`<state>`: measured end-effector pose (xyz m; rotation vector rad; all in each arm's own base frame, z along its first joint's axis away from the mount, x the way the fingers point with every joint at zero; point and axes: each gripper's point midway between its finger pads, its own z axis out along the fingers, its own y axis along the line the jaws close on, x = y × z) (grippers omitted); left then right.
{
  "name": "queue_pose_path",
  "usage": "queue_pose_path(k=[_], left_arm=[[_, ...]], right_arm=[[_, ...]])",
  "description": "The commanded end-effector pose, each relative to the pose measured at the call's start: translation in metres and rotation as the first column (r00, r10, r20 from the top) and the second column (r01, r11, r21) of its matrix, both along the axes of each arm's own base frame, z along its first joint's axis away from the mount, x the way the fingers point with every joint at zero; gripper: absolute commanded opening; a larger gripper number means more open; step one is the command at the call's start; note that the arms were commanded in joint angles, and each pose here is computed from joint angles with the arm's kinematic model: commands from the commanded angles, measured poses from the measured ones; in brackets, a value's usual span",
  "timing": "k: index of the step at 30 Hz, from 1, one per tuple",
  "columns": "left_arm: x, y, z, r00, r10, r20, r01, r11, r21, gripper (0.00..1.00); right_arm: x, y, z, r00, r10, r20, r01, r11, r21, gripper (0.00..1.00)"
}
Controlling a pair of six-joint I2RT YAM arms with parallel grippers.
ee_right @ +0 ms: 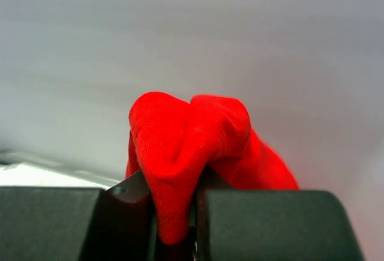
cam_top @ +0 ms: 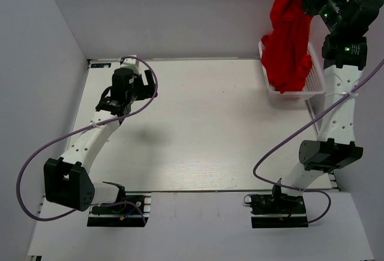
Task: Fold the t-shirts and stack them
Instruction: Move the tshirt to the center of the board
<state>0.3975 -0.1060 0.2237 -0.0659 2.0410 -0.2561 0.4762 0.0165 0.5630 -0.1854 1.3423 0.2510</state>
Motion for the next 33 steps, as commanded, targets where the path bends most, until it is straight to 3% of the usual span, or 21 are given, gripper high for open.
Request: queue_pose_path(k=[1,2,3,6,9,12,14,15,16,20,21,22,23,25,26,28,31,33], left_arm=[[-0.004,0.0,0.025,0.997,-0.018,0.077,0.019,1.0,-0.011,1.0],[-0.005,0.001,0.029,0.996,-0.018,0.088,0.019,1.0,-0.013,1.0],[-0.005,0.001,0.029,0.996,-0.018,0.088,0.019,1.0,-0.013,1.0],[-0.009,0.003,0.03,0.997,-0.01,0.074,0.011,1.0,-0.006,1.0],[-0.014,0.008,0.029,0.998,0.007,0.055,-0.008,1.0,0.007,1.0],[-0.022,0.016,0.031,0.998,0.043,0.04,-0.044,0.999,0.013,1.0],[-0.029,0.02,0.035,0.997,0.066,0.029,-0.066,0.998,0.005,1.0],[-0.032,0.022,0.039,0.996,0.084,0.035,-0.083,0.996,-0.007,1.0],[-0.034,0.025,0.038,0.994,0.102,0.034,-0.102,0.995,-0.01,1.0],[-0.045,0.031,0.022,0.992,0.128,-0.015,-0.128,0.992,-0.003,1.0],[-0.047,0.031,0.019,0.991,0.128,-0.026,-0.129,0.992,0.001,1.0],[-0.048,0.032,0.008,0.99,0.129,-0.06,-0.128,0.992,0.016,1.0],[-0.047,0.033,0.004,0.987,0.142,-0.069,-0.141,0.99,0.015,1.0],[-0.05,0.031,-0.024,0.976,0.155,-0.155,-0.149,0.987,0.053,1.0],[-0.049,0.031,-0.031,0.972,0.156,-0.174,-0.148,0.987,0.062,1.0],[-0.049,0.018,-0.043,0.968,0.098,-0.232,-0.091,0.995,0.039,1.0],[-0.047,-0.008,-0.07,0.952,-0.024,-0.304,0.023,1.0,-0.005,1.0],[-0.051,-0.023,-0.092,0.926,-0.101,-0.363,0.086,0.995,-0.057,1.0]], right_arm=[[-0.055,0.07,0.051,0.92,0.357,0.163,-0.351,0.934,-0.067,0.0],[-0.065,0.082,0.061,0.889,0.418,0.188,-0.42,0.907,-0.029,0.0],[-0.077,0.101,0.059,0.826,0.53,0.192,-0.524,0.848,-0.082,0.0],[-0.096,0.13,0.069,0.725,0.66,0.195,-0.66,0.747,-0.075,0.0],[-0.107,0.156,0.072,0.658,0.726,0.2,-0.73,0.68,-0.07,0.0],[-0.106,0.176,0.051,0.633,0.756,0.166,-0.757,0.65,-0.071,0.0],[-0.095,0.192,0.01,0.639,0.765,0.075,-0.768,0.64,0.01,0.0],[-0.09,0.194,-0.003,0.653,0.755,0.066,-0.754,0.656,-0.034,0.0],[-0.087,0.201,-0.031,0.651,0.759,0.01,-0.759,0.651,0.004,0.0],[-0.07,0.206,-0.17,0.7,0.697,-0.156,-0.685,0.717,0.132,0.0],[-0.07,0.204,-0.228,0.69,0.678,-0.255,-0.646,0.735,0.204,0.01],[-0.07,0.201,-0.251,0.688,0.665,-0.289,-0.625,0.746,0.228,0.07],[-0.071,0.195,-0.316,0.657,0.626,-0.42,-0.551,0.779,0.299,0.25],[-0.07,0.187,-0.356,0.631,0.576,-0.52,-0.485,0.816,0.315,0.39],[-0.069,0.181,-0.387,0.594,0.53,-0.605,-0.424,0.845,0.325,0.69],[-0.075,0.178,-0.405,0.555,0.492,-0.671,-0.405,0.864,0.298,0.9],[-0.068,0.161,-0.395,0.617,0.404,-0.675,-0.334,0.911,0.24,0.9],[-0.063,0.14,-0.394,0.674,0.268,-0.688,-0.22,0.962,0.16,0.9]])
